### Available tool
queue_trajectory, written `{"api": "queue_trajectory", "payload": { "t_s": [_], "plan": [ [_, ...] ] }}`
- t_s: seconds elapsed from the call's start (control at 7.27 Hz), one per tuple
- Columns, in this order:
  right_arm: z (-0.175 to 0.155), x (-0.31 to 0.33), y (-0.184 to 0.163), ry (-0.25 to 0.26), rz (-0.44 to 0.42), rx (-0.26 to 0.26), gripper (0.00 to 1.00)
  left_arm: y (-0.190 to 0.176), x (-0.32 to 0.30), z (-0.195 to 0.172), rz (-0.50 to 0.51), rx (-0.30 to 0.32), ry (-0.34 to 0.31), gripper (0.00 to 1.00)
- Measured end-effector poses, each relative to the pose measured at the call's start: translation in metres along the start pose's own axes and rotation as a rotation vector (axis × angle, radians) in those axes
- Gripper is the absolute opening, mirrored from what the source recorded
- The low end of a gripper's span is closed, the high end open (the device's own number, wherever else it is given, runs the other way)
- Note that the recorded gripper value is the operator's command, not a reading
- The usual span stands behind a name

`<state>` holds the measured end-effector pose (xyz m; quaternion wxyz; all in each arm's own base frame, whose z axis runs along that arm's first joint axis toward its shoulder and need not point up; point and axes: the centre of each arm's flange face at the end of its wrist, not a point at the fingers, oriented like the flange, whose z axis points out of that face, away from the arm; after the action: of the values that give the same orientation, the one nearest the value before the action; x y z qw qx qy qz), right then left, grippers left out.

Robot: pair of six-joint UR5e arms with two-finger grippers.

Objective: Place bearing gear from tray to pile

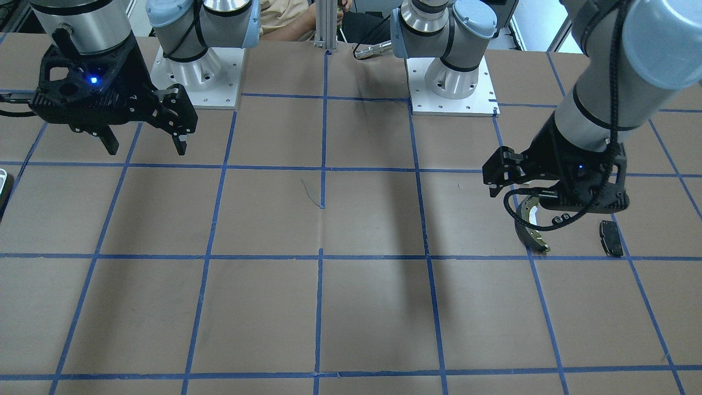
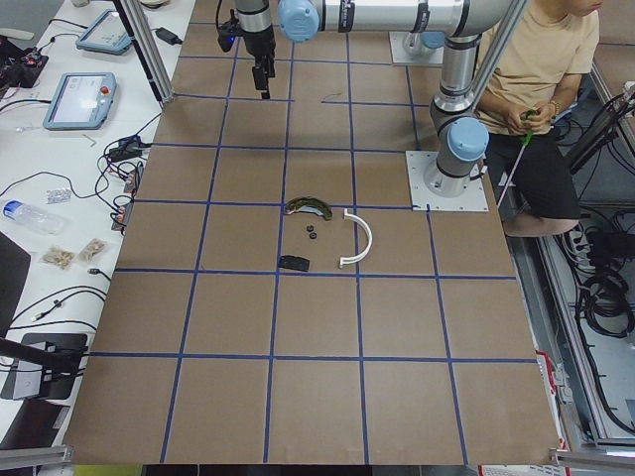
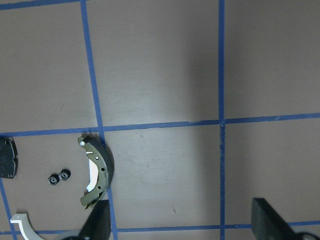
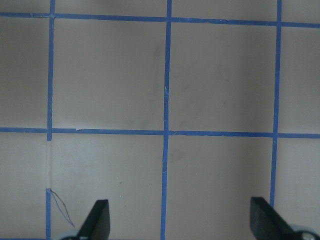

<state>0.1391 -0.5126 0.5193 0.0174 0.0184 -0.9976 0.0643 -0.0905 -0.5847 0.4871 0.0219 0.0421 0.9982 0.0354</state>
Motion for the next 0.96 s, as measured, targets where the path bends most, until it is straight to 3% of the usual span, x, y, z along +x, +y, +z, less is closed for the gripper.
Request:
{"api": "queue_trajectory", "payload": {
  "t_s": [0.41,0.69,0.96],
  "plan": [
    [0.001,0.001,0.000,0.006,0.002,-0.003,1.00,0.029,0.026,0.000,-0.010,0.003,0.086,1.00],
    [0.003,0.000,0.001,0.002,0.000,-0.011,1.00,0.051,0.027,0.010,-0.004,-0.017,0.093,1.00],
    [0.011,-0.004,-0.004,-0.034,-0.001,-0.025,1.00,0.073,0.029,0.021,-0.016,-0.033,0.096,1.00]
  ]
}}
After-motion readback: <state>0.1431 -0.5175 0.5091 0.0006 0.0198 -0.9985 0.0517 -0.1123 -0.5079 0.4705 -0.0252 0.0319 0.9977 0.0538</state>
